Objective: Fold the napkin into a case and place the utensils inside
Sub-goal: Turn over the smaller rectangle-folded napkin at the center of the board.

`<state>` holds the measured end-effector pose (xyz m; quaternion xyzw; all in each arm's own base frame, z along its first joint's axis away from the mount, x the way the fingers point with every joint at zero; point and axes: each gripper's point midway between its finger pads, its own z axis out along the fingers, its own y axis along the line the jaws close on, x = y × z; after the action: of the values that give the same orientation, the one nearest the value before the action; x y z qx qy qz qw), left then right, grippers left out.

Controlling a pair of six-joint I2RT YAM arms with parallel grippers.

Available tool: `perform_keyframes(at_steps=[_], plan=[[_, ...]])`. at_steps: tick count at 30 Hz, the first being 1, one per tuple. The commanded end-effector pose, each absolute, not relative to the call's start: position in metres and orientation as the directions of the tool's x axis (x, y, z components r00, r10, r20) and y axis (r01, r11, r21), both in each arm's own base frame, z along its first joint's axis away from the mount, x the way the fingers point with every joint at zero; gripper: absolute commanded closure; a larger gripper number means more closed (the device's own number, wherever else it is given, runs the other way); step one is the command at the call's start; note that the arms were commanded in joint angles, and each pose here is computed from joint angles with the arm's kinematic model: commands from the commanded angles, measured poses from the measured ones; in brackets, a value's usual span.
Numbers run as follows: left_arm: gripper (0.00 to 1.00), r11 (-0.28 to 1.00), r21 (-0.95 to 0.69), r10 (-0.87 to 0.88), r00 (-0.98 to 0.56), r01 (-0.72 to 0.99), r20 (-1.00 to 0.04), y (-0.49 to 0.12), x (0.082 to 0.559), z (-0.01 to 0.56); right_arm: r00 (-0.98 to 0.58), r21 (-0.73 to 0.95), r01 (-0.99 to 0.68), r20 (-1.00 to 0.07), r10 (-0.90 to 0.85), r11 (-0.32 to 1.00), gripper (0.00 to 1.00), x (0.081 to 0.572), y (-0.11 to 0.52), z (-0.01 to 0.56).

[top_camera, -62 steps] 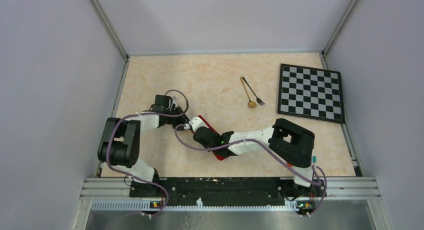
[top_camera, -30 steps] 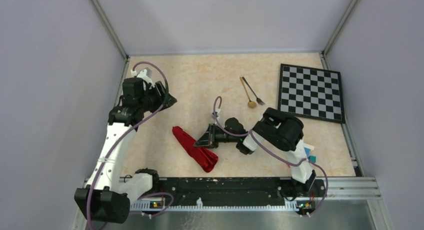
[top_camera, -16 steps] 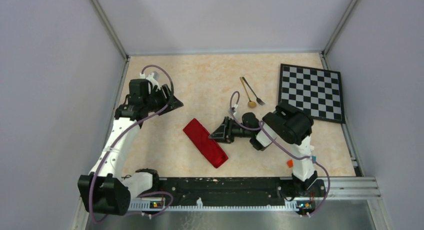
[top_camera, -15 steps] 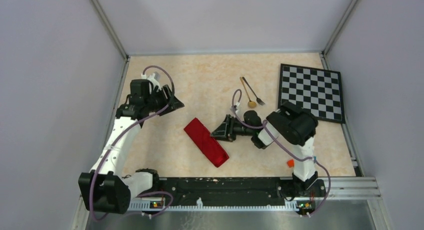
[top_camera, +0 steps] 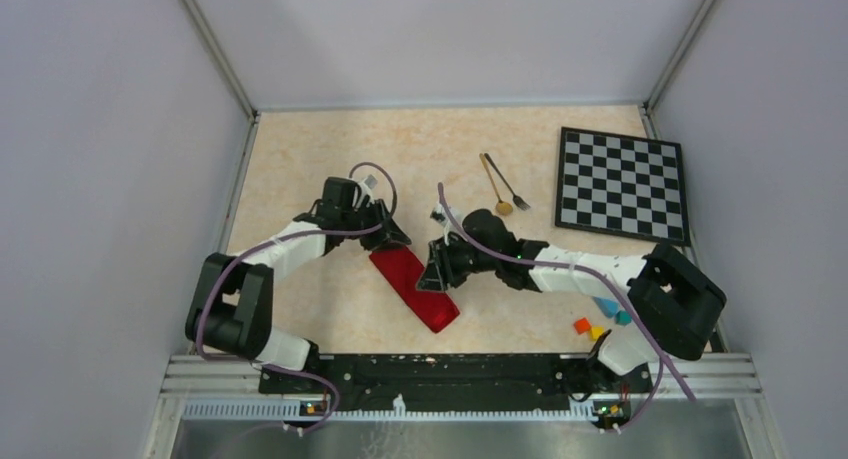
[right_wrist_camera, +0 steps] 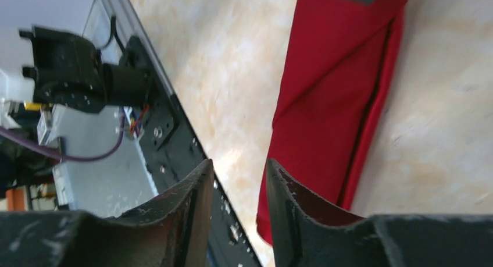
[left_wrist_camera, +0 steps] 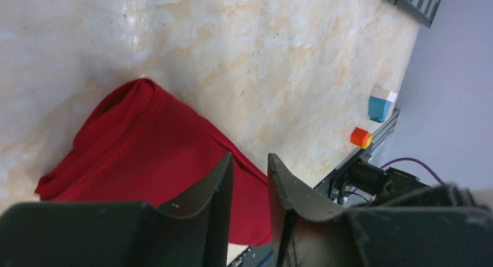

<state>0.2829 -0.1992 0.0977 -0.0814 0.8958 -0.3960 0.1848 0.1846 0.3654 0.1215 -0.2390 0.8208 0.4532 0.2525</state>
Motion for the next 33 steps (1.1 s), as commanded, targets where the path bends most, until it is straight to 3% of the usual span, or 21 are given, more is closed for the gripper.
perform_keyframes(at_steps=[1, 5, 10, 14, 18, 25, 33], plan=[[0.7, 0.665, -0.746, -0.326, -0.894, 0.014, -0.307, -0.211, 0.309, 0.086, -0.768, 0.63, -0.633, -0.582, -0.266, 0.449, 0.65, 0.151, 0.361, 0.094], [0.76, 0.718, -0.695, -0.344, -0.89, -0.044, -0.298, -0.202, 0.317, 0.051, -0.776, 0.592, -0.62, -0.559, -0.291, 0.515, 0.75, 0.147, 0.342, 0.058], [0.79, 0.765, -0.64, -0.338, -0.894, -0.079, -0.294, -0.195, 0.327, 0.022, -0.795, 0.426, -0.554, -0.525, -0.303, 0.715, 0.83, 0.165, 0.306, 0.006], [0.79, 0.795, -0.605, -0.31, -0.89, -0.049, -0.335, -0.193, 0.34, 0.027, -0.766, 0.39, -0.581, -0.558, -0.318, 0.714, 0.83, 0.166, 0.31, 0.021], [0.78, 0.802, -0.597, -0.28, -0.887, -0.007, -0.366, -0.194, 0.348, 0.046, -0.742, 0.386, -0.611, -0.583, -0.331, 0.691, 0.78, 0.161, 0.323, 0.049], [0.55, 0.786, -0.61, -0.249, -0.85, 0.103, -0.464, -0.194, 0.339, 0.116, -0.748, 0.476, -0.625, -0.591, -0.302, 0.619, 0.61, 0.149, 0.338, 0.079], [0.39, 0.767, -0.62, -0.217, -0.845, 0.162, -0.489, -0.185, 0.298, 0.147, -0.794, 0.525, -0.578, -0.539, -0.281, 0.624, 0.6, 0.14, 0.338, 0.046]])
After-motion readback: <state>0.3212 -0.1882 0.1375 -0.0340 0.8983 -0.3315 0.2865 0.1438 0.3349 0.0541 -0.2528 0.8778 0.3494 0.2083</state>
